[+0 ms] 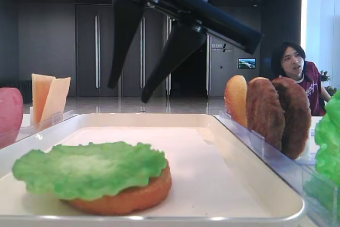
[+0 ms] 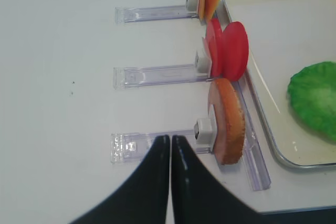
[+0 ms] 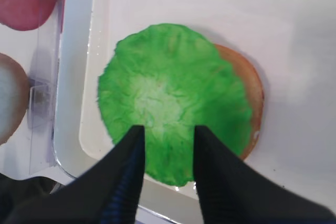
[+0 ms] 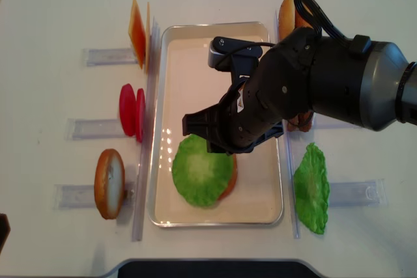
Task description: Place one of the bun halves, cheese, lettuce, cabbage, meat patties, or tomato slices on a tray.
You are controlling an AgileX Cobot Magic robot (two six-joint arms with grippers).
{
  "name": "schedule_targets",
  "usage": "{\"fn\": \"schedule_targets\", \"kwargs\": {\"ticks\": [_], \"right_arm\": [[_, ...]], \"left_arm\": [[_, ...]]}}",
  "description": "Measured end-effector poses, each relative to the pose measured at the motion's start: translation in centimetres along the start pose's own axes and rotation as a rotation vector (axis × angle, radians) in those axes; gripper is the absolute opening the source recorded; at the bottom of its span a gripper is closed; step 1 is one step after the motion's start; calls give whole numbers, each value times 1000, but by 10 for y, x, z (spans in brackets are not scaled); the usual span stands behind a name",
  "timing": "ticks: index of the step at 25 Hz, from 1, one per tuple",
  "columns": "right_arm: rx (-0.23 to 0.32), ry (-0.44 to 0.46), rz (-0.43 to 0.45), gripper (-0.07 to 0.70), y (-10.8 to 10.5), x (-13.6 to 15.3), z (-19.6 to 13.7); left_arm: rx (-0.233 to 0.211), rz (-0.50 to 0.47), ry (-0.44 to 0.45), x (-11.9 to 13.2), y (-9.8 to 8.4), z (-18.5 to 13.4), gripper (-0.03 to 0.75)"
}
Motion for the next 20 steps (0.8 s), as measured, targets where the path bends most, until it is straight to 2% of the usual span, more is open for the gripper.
{"fn": "schedule_targets", "kwargs": {"ticks": [9, 15, 20], "right_arm": [[18, 17, -105, 330, -15, -1, -3], [41, 30, -118, 425, -17, -1, -5], [46, 47, -162, 440, -22, -3, -7]], "left_arm": [[0, 0, 0, 0, 0, 0, -7], [0, 0, 0, 0, 0, 0, -7], [0, 0, 0, 0, 0, 0, -7]]}}
Point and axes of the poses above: a point on each arm's last joint axis where the gripper is mounted, x pointing out along that axis toward the gripper, y along the wrist's bending axis when the last joint is at zero, z = x × y, the point moved 5 cm from there along x, pointing out along that axis toward the gripper, and after that the axes turned 2 degrees about -x, right-handed, at the moved point
